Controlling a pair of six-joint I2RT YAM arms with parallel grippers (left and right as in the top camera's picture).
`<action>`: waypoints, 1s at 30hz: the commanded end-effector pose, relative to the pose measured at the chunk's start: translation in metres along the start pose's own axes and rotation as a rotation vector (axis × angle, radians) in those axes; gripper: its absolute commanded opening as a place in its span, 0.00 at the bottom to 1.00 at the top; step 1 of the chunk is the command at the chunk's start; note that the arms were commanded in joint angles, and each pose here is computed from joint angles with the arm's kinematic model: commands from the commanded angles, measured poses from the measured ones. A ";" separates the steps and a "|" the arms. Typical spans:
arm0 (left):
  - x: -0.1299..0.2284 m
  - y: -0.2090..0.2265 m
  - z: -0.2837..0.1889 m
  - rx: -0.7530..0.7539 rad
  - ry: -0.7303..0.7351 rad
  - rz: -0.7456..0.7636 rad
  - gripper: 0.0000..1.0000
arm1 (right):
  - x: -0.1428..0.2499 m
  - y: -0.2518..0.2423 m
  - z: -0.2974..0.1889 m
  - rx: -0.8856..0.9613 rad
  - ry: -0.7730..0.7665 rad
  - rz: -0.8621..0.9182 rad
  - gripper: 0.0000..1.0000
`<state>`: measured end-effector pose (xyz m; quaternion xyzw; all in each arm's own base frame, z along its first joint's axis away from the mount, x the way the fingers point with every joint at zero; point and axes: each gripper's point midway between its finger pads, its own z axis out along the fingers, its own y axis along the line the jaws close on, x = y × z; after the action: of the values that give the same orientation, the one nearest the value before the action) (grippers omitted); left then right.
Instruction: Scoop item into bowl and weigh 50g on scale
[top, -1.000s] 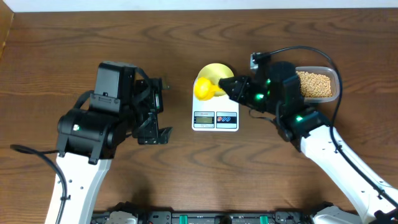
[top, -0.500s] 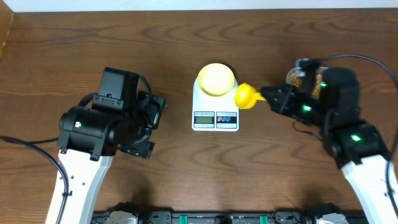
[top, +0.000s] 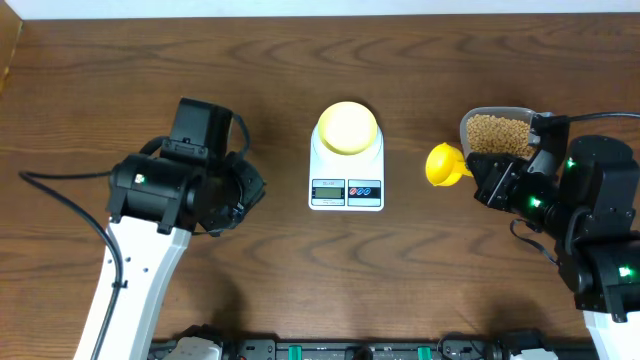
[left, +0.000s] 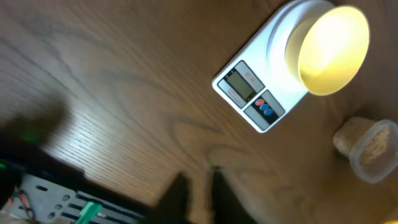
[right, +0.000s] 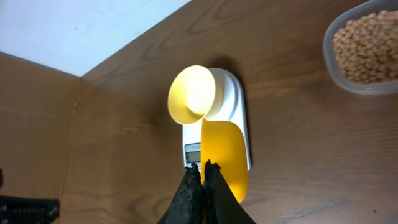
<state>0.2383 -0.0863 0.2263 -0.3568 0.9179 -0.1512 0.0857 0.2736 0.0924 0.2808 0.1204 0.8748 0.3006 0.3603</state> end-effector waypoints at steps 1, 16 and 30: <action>-0.009 0.004 0.003 -0.041 -0.030 0.086 0.08 | -0.006 -0.001 -0.006 0.019 -0.027 -0.034 0.01; -0.004 -0.003 0.007 -0.085 -0.108 0.154 0.08 | -0.010 -0.015 -0.007 0.099 -0.055 -0.056 0.01; 0.024 -0.037 0.029 -0.048 -0.365 0.100 0.07 | -0.013 -0.020 -0.006 0.122 -0.067 -0.054 0.01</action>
<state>0.2418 -0.1417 0.2155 -0.2902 0.9304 -0.0811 0.2087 0.2764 0.0727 0.2715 0.1334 0.8854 0.2411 0.3743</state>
